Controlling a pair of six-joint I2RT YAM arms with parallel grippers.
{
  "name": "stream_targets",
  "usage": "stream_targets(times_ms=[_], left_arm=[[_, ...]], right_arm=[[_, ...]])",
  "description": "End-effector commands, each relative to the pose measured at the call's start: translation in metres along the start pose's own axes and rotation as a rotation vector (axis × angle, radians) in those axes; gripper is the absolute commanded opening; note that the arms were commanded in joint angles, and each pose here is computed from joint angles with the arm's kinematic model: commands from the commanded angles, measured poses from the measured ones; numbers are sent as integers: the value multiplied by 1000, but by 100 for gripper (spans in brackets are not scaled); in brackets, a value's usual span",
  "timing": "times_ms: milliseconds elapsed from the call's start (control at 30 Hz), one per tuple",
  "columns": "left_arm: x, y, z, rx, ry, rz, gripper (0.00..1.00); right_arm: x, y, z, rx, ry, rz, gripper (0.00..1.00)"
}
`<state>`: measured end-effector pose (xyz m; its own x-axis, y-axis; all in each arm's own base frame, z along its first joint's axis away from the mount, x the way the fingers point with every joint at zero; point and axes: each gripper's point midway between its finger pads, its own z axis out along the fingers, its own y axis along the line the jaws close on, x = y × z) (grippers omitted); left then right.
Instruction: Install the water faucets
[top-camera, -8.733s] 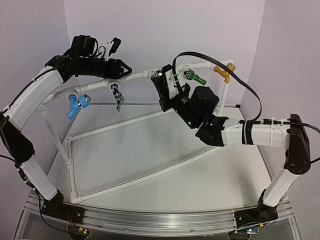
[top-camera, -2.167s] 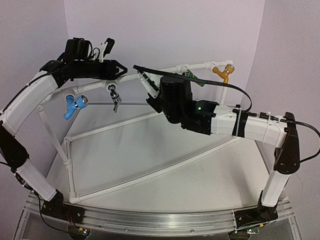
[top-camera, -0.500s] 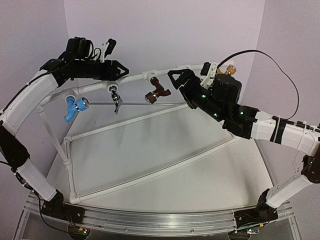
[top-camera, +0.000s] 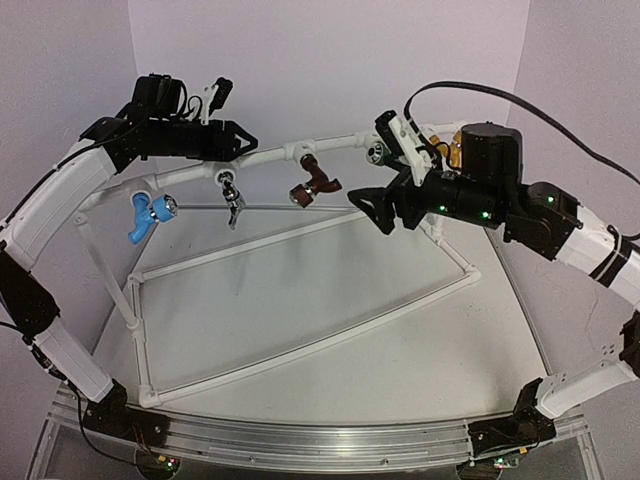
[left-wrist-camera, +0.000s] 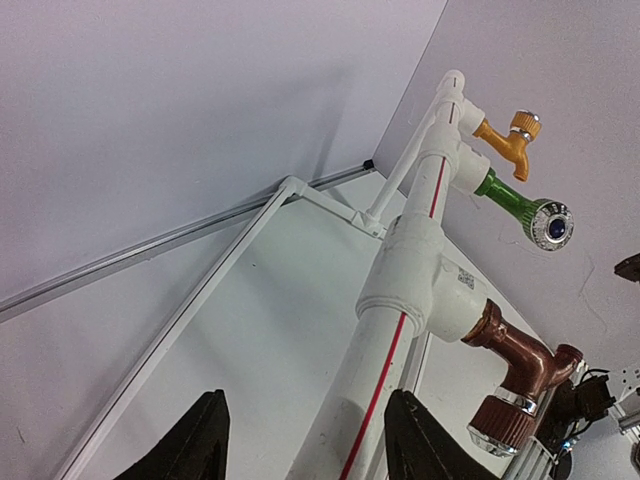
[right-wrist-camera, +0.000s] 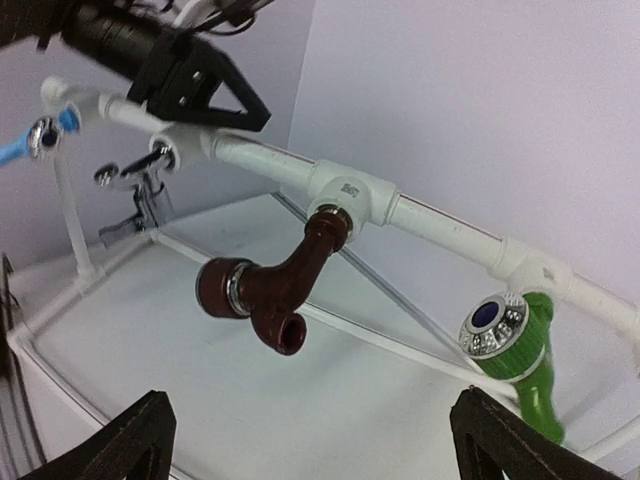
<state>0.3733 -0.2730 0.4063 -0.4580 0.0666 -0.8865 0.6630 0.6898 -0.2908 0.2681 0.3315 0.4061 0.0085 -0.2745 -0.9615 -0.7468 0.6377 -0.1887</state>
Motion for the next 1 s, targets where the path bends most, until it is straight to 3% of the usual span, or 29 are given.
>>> stream_targets(times_ms=[0,267,400,700,967], left_arm=[[100,9,18,-18,363,-152,56],[102,9,16,-24,370,-153,56],[102,8,16,-20,367,-152,56],[100,7,16,-14,364,-154,56],[99,5,12,-12,359,-155,56]], right_arm=[[8,16,4,-34,108,-529,97],[11,4,33,189,278,-1015,93],[1,5,41,290,291,-1180,94],[-1,17,72,348,296,-1352,97],[-14,18,98,452,285,-1395,88]])
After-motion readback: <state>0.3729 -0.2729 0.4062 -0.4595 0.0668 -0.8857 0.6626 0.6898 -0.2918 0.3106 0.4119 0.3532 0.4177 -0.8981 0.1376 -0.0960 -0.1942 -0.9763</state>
